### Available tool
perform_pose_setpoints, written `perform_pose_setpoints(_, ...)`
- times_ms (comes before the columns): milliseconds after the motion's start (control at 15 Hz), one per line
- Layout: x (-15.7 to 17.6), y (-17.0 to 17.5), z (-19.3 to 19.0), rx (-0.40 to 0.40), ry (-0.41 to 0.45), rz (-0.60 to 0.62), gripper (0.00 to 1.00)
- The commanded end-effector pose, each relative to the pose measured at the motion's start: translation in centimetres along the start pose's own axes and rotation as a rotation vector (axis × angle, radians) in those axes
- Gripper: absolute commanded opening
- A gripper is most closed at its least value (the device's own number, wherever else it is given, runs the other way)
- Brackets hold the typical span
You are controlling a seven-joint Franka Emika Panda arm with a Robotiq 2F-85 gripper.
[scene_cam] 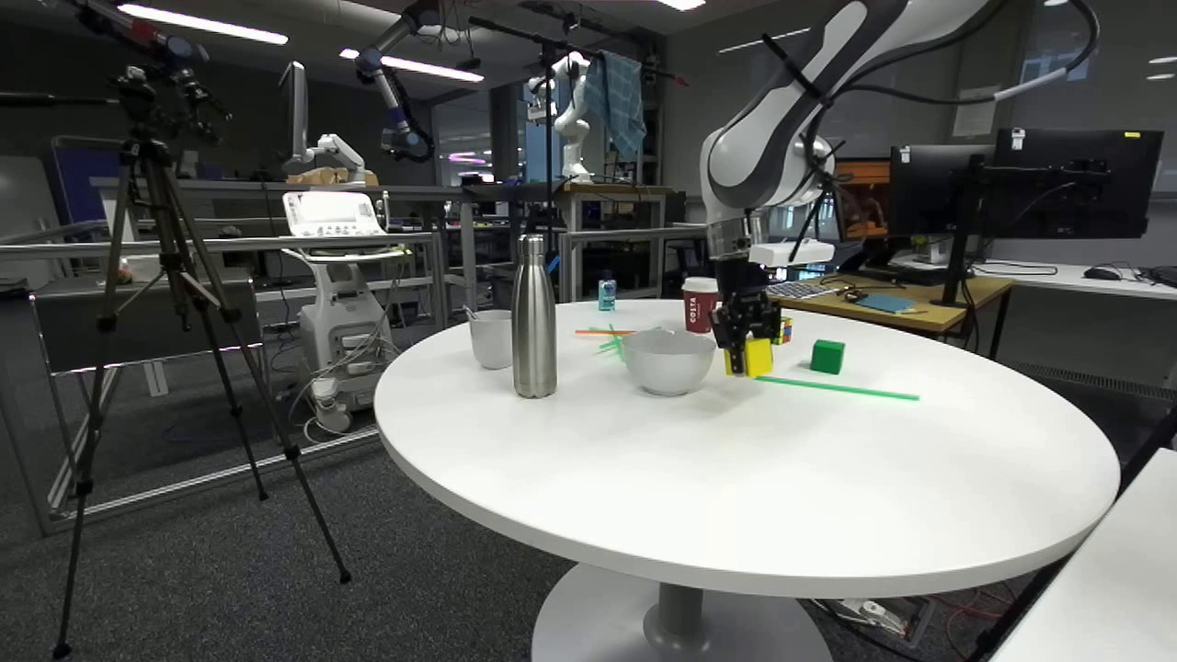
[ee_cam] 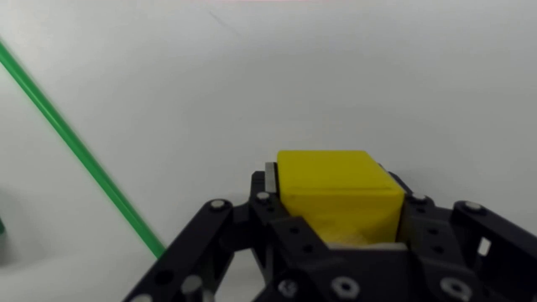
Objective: Move the yellow block to the right
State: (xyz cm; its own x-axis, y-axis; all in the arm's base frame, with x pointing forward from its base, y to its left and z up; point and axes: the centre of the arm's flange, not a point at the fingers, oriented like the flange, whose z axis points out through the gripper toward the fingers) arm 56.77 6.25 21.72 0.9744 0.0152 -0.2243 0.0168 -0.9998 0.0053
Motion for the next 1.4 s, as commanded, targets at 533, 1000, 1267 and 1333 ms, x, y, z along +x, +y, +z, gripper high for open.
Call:
perform_pose_setpoints(533, -0.4, 3.3, 0.0, 0.005, -0.023, 0.064, 0.32)
perform_pose_setpoints(1000, -0.9, 6.4, 1.0, 0.011, -0.021, 0.129, 0.32)
perform_pose_setpoints(1267, -1.2, 7.6, 1.6, 0.005, -0.014, 0.164, 0.32)
perform_pose_setpoints(1333, -1.2, 7.7, 1.6, 0.002, -0.009, 0.169, 0.32)
